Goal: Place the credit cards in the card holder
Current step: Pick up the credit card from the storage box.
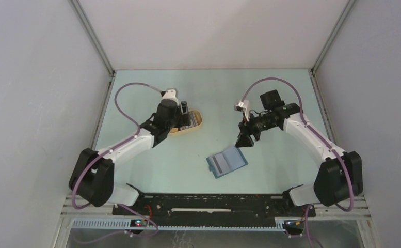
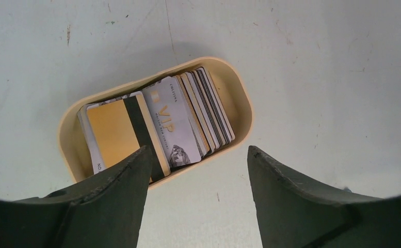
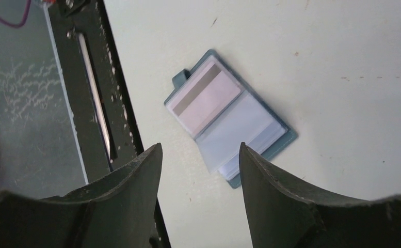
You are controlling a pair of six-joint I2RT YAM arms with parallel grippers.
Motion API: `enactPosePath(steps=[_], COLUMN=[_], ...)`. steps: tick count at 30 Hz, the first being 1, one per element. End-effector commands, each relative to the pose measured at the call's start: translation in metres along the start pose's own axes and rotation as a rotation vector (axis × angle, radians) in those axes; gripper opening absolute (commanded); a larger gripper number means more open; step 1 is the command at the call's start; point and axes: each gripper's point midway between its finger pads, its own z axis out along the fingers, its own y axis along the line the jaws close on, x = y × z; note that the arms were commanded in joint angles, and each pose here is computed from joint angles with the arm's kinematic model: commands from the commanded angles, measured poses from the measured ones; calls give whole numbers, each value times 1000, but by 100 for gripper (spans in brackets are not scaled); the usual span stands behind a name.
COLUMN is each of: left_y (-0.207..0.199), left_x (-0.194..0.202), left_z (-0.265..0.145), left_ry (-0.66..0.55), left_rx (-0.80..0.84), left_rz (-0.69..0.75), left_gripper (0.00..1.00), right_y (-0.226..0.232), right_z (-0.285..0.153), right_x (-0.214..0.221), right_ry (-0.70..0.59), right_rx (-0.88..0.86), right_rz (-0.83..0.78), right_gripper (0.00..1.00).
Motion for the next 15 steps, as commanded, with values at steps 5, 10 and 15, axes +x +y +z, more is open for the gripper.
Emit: enactPosePath(steps=[5, 10, 15], left_y=[11, 15, 35], left_x=[-18, -11, 1], left_z=[-21, -51, -80], left_ry=[-58, -88, -152], left_rx=[-40, 29, 32], left_rz=[17, -56, -119], left_gripper=[75, 79, 84], right_y=[-24, -31, -54], right_z=[39, 77, 116], right_x=[-79, -131, -167], right_ry=[-101, -70, -50], right_rx=[29, 13, 78], right_rz=[119, 206, 297], right_gripper=[64, 61, 61])
